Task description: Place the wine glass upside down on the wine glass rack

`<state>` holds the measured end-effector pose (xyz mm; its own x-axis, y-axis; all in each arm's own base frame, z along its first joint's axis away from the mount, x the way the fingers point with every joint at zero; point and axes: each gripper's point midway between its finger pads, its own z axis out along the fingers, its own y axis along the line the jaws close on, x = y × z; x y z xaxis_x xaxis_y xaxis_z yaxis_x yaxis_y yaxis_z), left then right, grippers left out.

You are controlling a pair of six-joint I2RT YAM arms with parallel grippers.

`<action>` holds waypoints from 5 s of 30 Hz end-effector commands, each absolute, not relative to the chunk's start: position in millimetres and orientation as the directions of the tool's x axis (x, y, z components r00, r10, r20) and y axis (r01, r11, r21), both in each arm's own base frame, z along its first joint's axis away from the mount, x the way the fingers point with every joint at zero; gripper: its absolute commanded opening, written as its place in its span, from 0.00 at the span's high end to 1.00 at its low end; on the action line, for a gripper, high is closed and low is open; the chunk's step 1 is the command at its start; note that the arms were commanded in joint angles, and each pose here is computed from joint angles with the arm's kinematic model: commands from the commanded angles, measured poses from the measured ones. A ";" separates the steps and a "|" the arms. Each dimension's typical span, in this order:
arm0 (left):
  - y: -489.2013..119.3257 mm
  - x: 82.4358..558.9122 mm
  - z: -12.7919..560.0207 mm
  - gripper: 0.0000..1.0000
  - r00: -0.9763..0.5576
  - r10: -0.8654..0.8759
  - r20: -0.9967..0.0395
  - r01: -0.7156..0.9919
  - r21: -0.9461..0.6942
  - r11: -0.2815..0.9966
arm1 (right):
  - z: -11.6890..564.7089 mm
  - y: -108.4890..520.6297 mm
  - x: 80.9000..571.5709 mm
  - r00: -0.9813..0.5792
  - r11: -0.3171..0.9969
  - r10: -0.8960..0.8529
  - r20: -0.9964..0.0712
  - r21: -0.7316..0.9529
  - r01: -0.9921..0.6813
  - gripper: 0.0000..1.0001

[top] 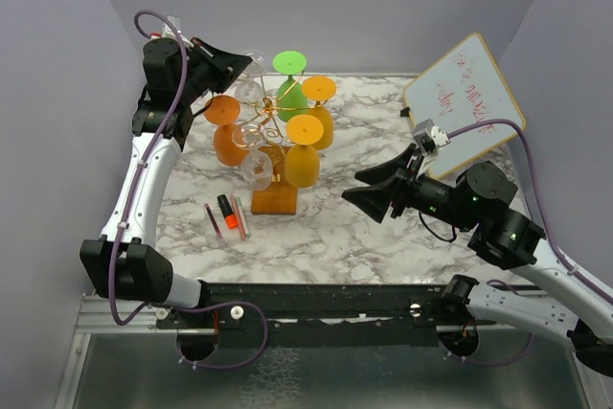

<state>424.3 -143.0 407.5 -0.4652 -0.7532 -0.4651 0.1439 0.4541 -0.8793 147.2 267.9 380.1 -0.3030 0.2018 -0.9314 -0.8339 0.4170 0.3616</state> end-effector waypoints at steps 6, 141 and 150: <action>-127.0 445.7 431.3 1.00 -0.412 -0.766 -0.493 0.212 -0.869 0.446 | 386.1 265.7 148.8 -0.306 0.425 0.231 -0.924 0.378 -0.823 0.35; 0.9 204.1 357.7 0.07 -0.224 -0.270 -0.936 -0.103 -0.252 0.962 | 331.5 44.3 161.0 -0.332 0.950 0.291 -0.897 0.312 -0.011 0.24; 5.1 178.7 349.6 0.07 -0.197 -0.209 -0.958 -0.119 -0.188 0.975 | 371.8 4.8 144.6 -0.231 0.956 0.279 -0.932 0.292 -0.020 0.18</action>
